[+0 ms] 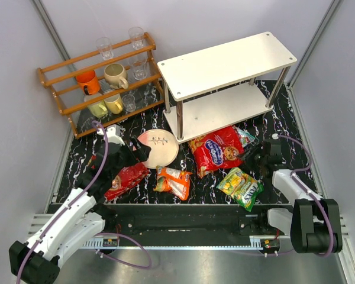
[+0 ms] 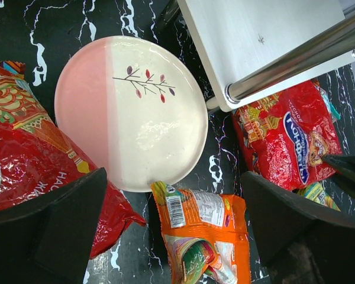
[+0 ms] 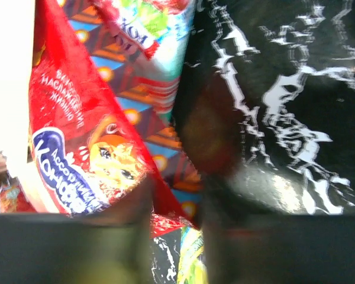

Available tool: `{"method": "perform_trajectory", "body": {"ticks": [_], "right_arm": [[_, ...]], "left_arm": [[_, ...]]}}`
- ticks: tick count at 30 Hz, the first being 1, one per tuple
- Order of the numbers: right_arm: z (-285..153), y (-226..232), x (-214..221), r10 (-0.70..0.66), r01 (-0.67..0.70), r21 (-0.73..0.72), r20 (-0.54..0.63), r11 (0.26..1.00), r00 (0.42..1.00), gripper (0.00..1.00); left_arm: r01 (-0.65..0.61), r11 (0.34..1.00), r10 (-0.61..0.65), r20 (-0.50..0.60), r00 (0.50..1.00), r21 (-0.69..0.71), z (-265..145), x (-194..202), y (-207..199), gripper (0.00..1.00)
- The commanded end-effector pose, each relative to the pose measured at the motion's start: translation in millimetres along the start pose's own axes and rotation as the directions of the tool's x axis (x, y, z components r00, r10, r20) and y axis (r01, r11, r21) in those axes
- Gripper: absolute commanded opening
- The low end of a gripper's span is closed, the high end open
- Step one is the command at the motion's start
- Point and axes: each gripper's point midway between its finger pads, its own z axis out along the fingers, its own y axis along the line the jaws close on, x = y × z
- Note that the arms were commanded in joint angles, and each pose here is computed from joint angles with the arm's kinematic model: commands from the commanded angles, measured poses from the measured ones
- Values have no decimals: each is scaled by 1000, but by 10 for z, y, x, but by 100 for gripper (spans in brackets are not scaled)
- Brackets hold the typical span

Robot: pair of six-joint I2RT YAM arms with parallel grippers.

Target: Place and organize the candy bags onto the shelf

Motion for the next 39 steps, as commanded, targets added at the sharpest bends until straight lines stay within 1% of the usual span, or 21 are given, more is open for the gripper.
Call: {"method": "perform_trajectory", "body": {"ticks": [1,2,5,7,9,12,15,17,18,19,21,22,25,28,29,31,32,35,37,38,39], "right_arm": [[59,259,-25,-17,14,-122,-24,992,1000,0],[64,252,-8,-29,24,-119,-40,993,999,0],[-88,353,-81,-59,57,-141,-8,988,998,0],[-243,438,-211,-85,92,-142,54,986,995,0],[-546,597,-362,-120,139,-160,128,977,985,0],[-912,812,-487,-183,219,-190,189,957,965,0],[-1100,1014,-436,-234,266,-256,149,929,961,0],[-1144,1133,-302,-260,270,-332,73,904,963,0],[-1185,1191,-277,-271,274,-361,61,892,961,0],[-1234,1257,-199,-289,277,-405,32,871,957,0],[-1329,1326,-163,-322,302,-438,31,847,946,0],[-1403,1385,-111,-347,316,-475,22,821,937,0],[-1720,1568,-24,-423,375,-566,51,734,905,0],[-2075,1723,29,-467,422,-629,106,653,878,0],[-2219,1795,26,-472,442,-650,143,618,870,0],[-2351,1848,36,-463,442,-666,161,601,872,0],[-2454,1899,20,-456,458,-677,198,577,868,0],[-2485,1928,34,-444,433,-693,179,577,878,0],[-2270,1852,-12,-430,403,-654,130,640,894,0],[-2108,1735,2,-421,379,-615,83,691,903,0],[-1959,1645,-46,-404,368,-563,66,740,913,0]], "left_arm": [[9,999,-10,20,1000,48,28,-36,-100,99],[9,999,-9,18,1000,48,36,-32,-101,99],[3,998,-3,3,1000,56,39,6,-107,99],[-2,998,2,0,1000,65,29,16,-117,99],[-7,997,7,0,1000,76,12,17,-136,99],[-8,996,8,0,1000,83,-3,17,-150,99],[-2,996,2,4,1000,92,-16,10,-171,99],[-3,995,2,6,1000,97,-25,4,-186,99],[-6,995,6,7,1000,104,-33,-4,-202,99],[-10,994,9,8,1000,108,-38,-9,-212,99],[-12,994,11,9,1000,112,-50,-21,-229,99],[-12,993,11,10,1000,114,-58,-24,-235,99],[-13,993,12,10,1000,122,-71,-35,-265,99],[-11,993,10,7,1000,117,-59,-30,-265,99],[-12,993,12,2,1000,117,-54,-13,-264,99],[-15,992,14,4,1000,123,-58,-14,-285,99],[-16,992,16,0,1000,123,-55,0,-286,99],[-20,992,21,-4,1000,127,-58,20,-292,99],[-24,991,25,-6,1000,129,-63,28,-294,99],[-24,992,26,-9,1000,127,-58,46,-281,99],[-23,992,26,-15,1000,126,-58,62,-278,99]]}}
